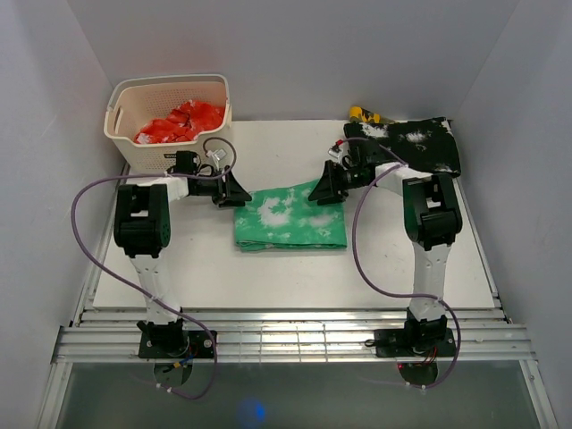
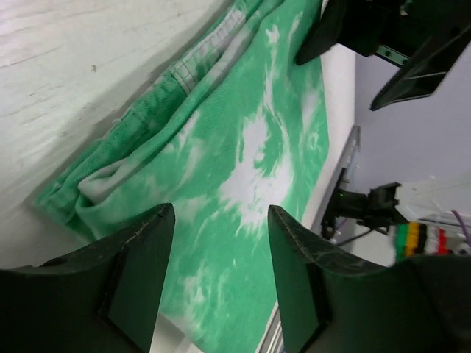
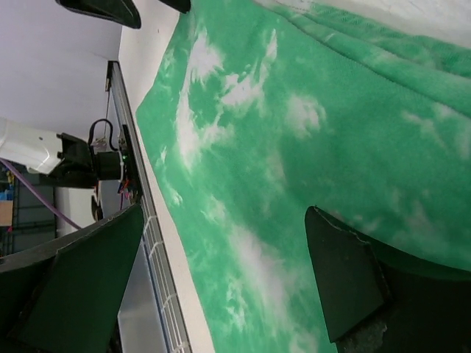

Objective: Fold and stack the trousers
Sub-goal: Fold the trousers, then neatly place the folded trousers to the corner

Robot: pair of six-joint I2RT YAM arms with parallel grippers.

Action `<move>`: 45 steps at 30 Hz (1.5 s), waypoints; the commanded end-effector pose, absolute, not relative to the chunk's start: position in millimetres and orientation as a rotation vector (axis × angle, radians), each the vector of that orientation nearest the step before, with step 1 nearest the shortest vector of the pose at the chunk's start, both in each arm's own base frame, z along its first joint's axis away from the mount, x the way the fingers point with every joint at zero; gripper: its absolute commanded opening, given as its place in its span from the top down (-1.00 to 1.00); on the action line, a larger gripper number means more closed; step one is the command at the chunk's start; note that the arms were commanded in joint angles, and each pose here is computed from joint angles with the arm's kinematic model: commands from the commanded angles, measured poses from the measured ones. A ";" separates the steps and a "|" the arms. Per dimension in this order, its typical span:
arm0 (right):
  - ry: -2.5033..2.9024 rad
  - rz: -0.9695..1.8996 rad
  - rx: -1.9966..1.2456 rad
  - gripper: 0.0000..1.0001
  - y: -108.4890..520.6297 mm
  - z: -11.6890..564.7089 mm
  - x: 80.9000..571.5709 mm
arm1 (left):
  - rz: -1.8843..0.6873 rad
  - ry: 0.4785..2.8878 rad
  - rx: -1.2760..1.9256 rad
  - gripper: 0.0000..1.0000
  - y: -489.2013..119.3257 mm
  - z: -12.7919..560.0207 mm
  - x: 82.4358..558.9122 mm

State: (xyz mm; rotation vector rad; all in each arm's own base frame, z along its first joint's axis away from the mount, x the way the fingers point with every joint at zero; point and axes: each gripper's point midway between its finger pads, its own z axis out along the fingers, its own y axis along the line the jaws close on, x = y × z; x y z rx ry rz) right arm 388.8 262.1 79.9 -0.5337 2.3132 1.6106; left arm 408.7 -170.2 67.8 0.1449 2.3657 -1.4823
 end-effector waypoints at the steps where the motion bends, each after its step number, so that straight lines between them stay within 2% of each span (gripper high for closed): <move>1: 2.223 1.512 -0.558 -0.92 250.0 143.3 392.2 | -1.275 2.279 0.229 -0.32 -153.9 120.5 404.6; 2: 2.190 1.470 -0.555 -0.94 241.7 166.8 387.4 | -1.233 2.278 0.213 -0.36 -149.3 126.0 400.3; 4: 2.265 1.357 -0.462 -0.96 223.9 156.9 379.0 | -1.127 2.336 0.139 -0.43 -138.2 121.1 383.2; 5: 2.284 1.300 -0.422 -0.96 211.3 163.9 372.7 | -1.079 2.317 0.135 -0.44 -134.5 135.8 376.3; 8: 2.411 1.131 -0.247 -0.96 175.0 135.5 359.6 | -0.996 2.385 -0.034 -0.48 -114.0 126.6 351.2; 10: 2.506 1.065 -0.145 -0.93 159.2 104.5 340.9 | -1.058 2.422 -0.097 -0.53 -117.6 109.4 323.8; 12: 2.504 1.077 -0.067 -0.85 154.3 94.3 334.0 | -1.117 2.391 -0.169 -0.56 -122.1 109.4 313.6; 13: 2.531 1.142 -0.027 -0.84 157.1 79.9 315.3 | -1.160 2.422 -0.217 -0.57 -125.3 93.5 297.1; 17: 2.508 1.262 0.082 -0.82 165.8 61.8 305.4 | -1.180 2.440 -0.397 -0.62 -126.6 65.9 281.8; 20: 2.494 1.306 0.078 -0.85 171.3 49.5 307.8 | -1.154 2.441 -0.482 -0.64 -126.4 47.4 282.7; 23: 2.522 1.316 0.076 -0.86 178.2 36.3 308.2 | -1.145 2.442 -0.429 -0.65 -142.2 38.2 292.2; 27: 2.563 1.300 0.038 -0.88 189.7 24.9 312.2 | -0.974 2.495 -0.490 -0.63 -137.6 14.8 312.4; 30: 2.581 1.296 0.032 -0.93 195.6 18.7 318.0 | -0.925 2.572 -0.525 -0.52 -140.4 -2.1 316.4; 32: 2.595 1.300 0.044 -1.00 197.6 14.9 320.0 | -0.911 2.596 -0.528 -0.35 -141.6 -8.0 316.3; 33: 2.591 1.302 0.039 -0.88 198.6 16.1 321.6 | -0.908 2.600 -0.529 -0.27 -142.3 -7.9 317.2; 34: 2.576 1.298 0.024 -0.72 199.6 20.2 325.7 | -0.915 2.595 -0.511 -0.10 -144.6 -4.9 319.5; 37: 2.534 1.285 -0.017 -0.44 200.4 36.0 334.2 | -0.906 2.592 -0.503 0.17 -144.9 1.8 322.7; 38: 2.516 1.275 -0.040 -0.23 200.2 40.9 337.0 | -0.902 2.585 -0.497 0.39 -144.9 4.4 324.2; 40: 2.480 1.249 -0.074 -0.02 200.8 55.7 344.6 | -0.897 2.561 -0.465 0.83 -145.9 13.4 329.4; 41: 2.458 1.239 -0.104 0.20 201.5 61.7 348.4 | -0.896 2.551 -0.444 1.00 -147.3 17.2 331.4; 43: 2.443 1.211 -0.141 0.38 203.3 75.6 350.1 | -0.892 2.521 -0.366 1.00 -152.2 30.1 335.3; 44: 2.413 1.199 -0.171 0.61 205.5 86.5 356.4 | -0.897 2.501 -0.337 1.00 -154.9 37.2 338.6; 45: 2.394 1.179 -0.200 0.71 205.4 92.8 360.2 | -0.901 2.464 -0.288 1.00 -157.1 49.0 342.2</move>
